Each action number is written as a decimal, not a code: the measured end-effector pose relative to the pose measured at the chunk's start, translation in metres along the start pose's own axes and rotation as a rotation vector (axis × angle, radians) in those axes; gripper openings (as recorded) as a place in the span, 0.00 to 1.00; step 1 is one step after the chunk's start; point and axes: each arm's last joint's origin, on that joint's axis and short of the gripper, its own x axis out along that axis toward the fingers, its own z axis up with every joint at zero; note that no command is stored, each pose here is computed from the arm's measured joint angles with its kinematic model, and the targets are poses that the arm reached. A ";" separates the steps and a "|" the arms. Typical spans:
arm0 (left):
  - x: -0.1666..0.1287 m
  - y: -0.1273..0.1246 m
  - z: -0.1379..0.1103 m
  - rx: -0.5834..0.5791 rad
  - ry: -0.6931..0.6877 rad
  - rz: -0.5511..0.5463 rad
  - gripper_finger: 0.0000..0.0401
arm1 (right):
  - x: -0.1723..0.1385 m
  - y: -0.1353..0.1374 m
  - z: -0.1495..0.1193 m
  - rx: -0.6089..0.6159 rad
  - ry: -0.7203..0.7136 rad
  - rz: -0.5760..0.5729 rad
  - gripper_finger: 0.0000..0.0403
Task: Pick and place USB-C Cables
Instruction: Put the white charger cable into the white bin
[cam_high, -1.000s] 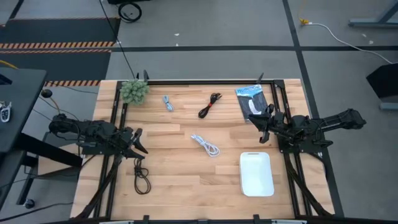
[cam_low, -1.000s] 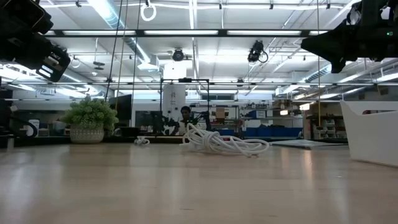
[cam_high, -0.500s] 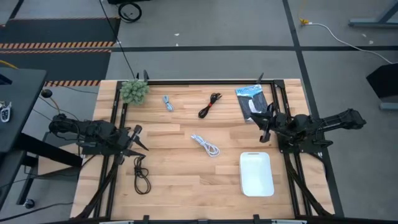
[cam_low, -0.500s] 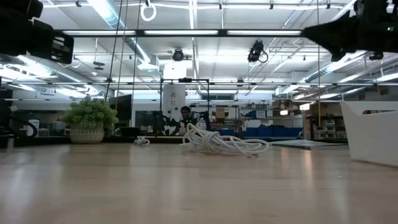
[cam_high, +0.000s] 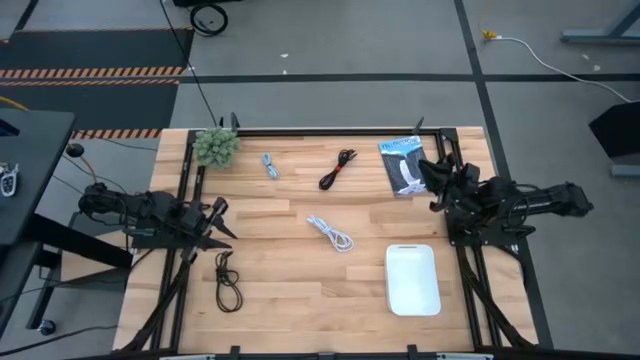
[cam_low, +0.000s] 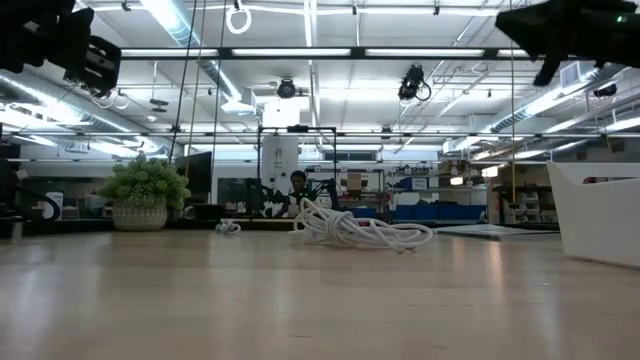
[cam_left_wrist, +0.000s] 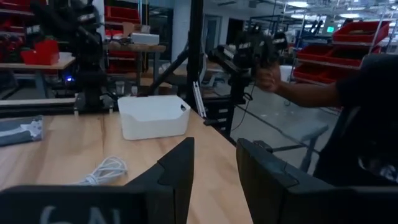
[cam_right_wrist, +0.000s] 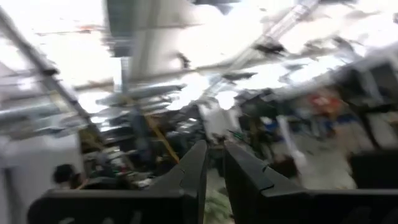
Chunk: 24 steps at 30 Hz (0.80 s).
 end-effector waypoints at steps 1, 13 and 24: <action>0.000 0.000 0.000 0.007 -0.001 0.001 0.32 | 0.002 0.001 0.003 -0.023 -0.005 0.030 0.14; 0.000 0.002 0.001 0.015 -0.012 0.082 0.32 | 0.039 0.007 -0.015 -0.191 0.440 -0.013 0.13; 0.000 0.002 0.001 0.014 -0.013 0.084 0.32 | 0.073 0.016 -0.047 -0.211 0.642 0.108 0.13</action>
